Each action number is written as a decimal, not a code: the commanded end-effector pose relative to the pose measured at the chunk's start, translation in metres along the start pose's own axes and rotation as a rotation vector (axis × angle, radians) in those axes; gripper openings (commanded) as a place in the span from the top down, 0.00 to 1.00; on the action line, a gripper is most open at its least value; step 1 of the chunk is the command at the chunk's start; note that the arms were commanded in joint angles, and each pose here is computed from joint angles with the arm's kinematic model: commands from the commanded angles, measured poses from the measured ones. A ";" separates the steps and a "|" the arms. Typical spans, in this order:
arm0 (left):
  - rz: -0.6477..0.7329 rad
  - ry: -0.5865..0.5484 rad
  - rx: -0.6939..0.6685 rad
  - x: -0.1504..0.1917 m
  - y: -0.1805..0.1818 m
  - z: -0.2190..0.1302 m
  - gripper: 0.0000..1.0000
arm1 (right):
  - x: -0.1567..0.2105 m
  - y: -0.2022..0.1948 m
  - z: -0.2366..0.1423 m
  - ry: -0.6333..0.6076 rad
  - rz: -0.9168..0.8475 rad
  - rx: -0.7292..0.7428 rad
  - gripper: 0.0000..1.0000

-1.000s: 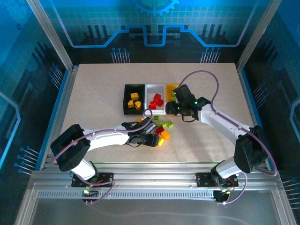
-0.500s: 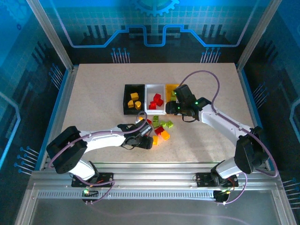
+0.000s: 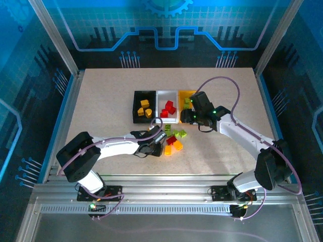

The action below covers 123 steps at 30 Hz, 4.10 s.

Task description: Sort the legos into containers by color

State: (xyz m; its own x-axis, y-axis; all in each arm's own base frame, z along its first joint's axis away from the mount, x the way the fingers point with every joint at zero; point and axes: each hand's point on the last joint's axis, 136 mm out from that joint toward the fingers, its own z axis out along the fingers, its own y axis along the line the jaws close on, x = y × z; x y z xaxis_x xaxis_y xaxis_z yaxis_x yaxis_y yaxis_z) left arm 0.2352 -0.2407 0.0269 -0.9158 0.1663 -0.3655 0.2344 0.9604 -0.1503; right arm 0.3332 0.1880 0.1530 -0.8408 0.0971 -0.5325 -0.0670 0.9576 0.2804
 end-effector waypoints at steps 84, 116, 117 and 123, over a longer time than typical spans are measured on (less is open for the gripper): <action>0.027 0.001 0.098 -0.011 -0.051 0.013 0.50 | 0.045 -0.046 -0.015 0.011 0.070 0.028 0.42; -0.402 -0.378 -0.162 -0.235 0.132 -0.037 0.63 | 0.045 -0.049 -0.017 0.010 0.076 0.040 0.41; -0.399 -0.375 -0.163 -0.240 0.131 -0.033 0.62 | 0.046 -0.050 -0.017 0.010 0.076 0.040 0.41; -0.395 -0.345 -0.137 -0.255 0.126 -0.006 0.54 | 0.047 -0.051 -0.017 0.011 0.079 0.043 0.41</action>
State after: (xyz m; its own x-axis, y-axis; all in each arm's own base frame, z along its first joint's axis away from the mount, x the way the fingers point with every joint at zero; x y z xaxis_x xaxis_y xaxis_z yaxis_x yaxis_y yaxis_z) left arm 0.4860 -0.1558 0.1082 -0.7565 -0.2838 -0.5892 -0.1916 0.9576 -0.2152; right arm 0.2900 0.1484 0.1281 -0.8521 0.1544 -0.5001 -0.0019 0.9546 0.2980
